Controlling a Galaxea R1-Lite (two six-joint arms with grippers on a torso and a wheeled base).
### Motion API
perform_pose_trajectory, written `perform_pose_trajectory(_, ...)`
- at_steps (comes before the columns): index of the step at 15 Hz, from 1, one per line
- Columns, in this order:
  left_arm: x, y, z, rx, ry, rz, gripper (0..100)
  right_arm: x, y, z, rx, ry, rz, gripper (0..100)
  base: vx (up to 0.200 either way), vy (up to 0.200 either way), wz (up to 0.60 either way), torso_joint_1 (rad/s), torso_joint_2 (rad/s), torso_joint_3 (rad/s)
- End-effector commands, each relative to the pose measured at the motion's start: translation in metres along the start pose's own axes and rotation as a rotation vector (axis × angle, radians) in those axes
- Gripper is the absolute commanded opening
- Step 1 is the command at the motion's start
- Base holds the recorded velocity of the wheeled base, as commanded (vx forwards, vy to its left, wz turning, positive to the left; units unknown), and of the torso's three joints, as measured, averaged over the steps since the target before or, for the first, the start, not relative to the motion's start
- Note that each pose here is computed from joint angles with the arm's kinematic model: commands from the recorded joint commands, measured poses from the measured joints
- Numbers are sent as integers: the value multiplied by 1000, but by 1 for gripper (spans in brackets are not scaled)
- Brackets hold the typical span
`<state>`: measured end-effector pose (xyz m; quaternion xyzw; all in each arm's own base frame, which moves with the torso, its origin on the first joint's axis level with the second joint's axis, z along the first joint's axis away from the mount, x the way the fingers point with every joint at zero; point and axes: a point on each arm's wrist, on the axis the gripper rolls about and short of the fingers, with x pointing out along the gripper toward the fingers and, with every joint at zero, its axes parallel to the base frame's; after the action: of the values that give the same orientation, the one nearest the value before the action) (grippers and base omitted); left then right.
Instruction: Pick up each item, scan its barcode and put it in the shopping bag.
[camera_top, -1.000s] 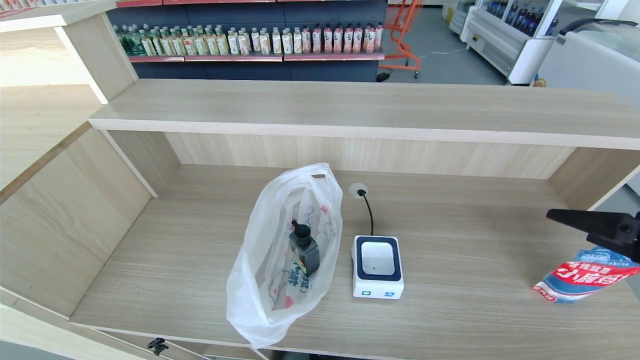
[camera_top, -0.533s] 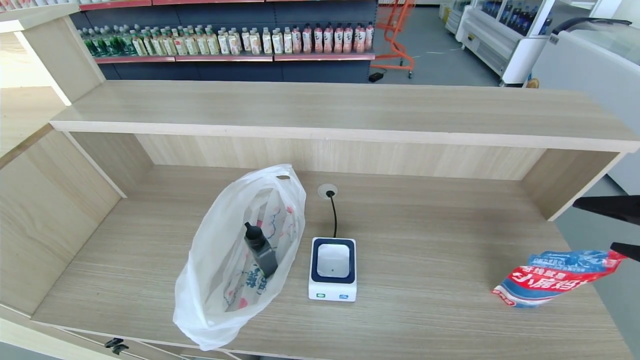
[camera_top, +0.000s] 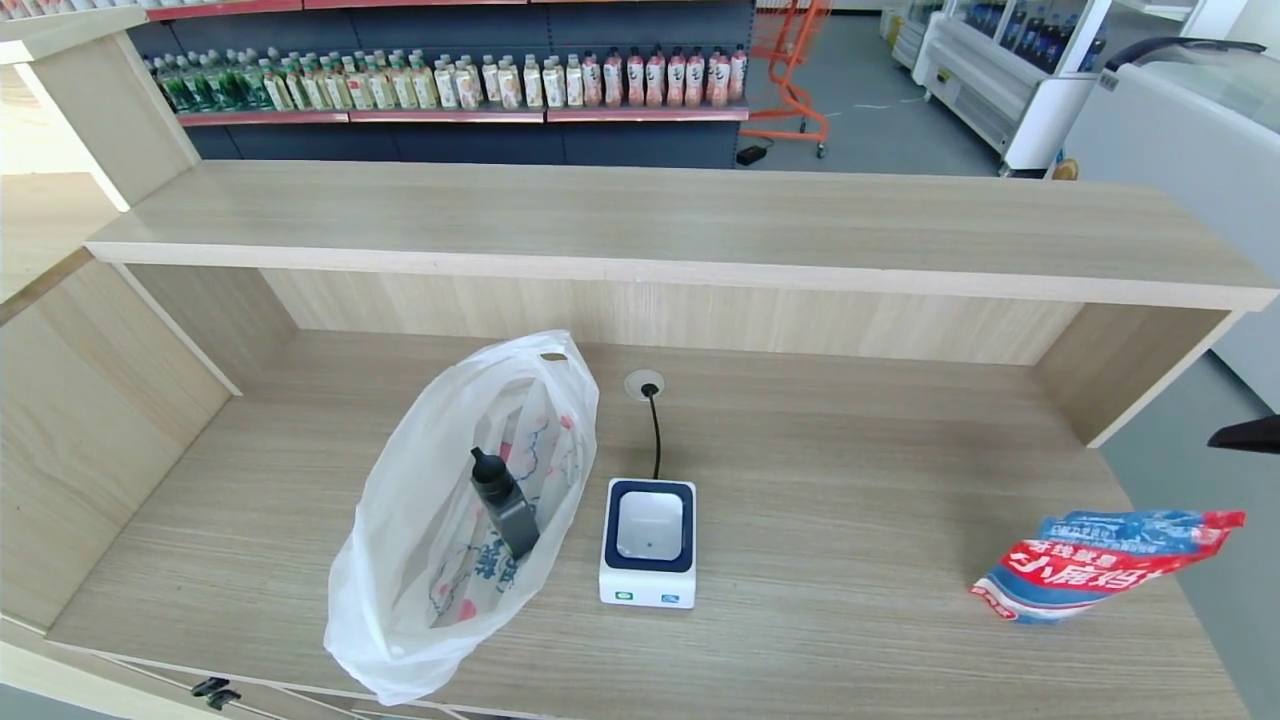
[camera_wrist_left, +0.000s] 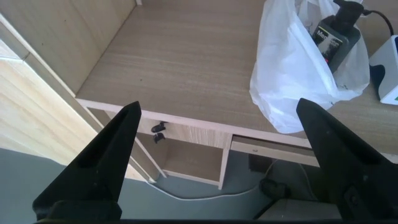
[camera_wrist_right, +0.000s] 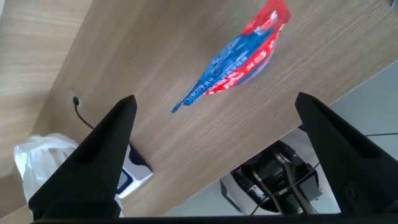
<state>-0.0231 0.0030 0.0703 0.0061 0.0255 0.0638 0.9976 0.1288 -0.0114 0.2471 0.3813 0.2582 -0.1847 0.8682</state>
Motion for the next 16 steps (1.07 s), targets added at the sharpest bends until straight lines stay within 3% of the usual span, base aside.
perform_pose_trajectory(1, 0, 0, 0, 0, 2, 1, 100, 19, -5, 4, 35, 11, -96, 100, 0, 0, 0, 0, 0, 0)
perform_pose_trajectory(6, 0, 0, 0, 0, 2, 1, 100, 82, -7, 5, 27, 145, -263, 100, 0, 0, 0, 0, 0, 0)
perform_pose_trajectory(8, 0, 0, 0, 0, 2, 1, 100, 109, -5, 3, 15, 165, -254, 100, 0, 0, 0, 0, 0, 0)
perform_pose_trajectory(12, 0, 0, 0, 0, 2, 1, 100, 158, -5, -19, -154, 261, -270, 100, 0, 0, 0, 0, 0, 0)
perform_pose_trajectory(13, 0, 0, 0, 0, 2, 1, 100, 164, -3, -24, -170, 271, -268, 0, 0, 0, 0, 0, 0, 0)
perform_pose_trajectory(16, 0, 0, 0, 0, 2, 1, 100, 186, 7, -40, -226, 268, -258, 0, 0, 0, 0, 0, 0, 0)
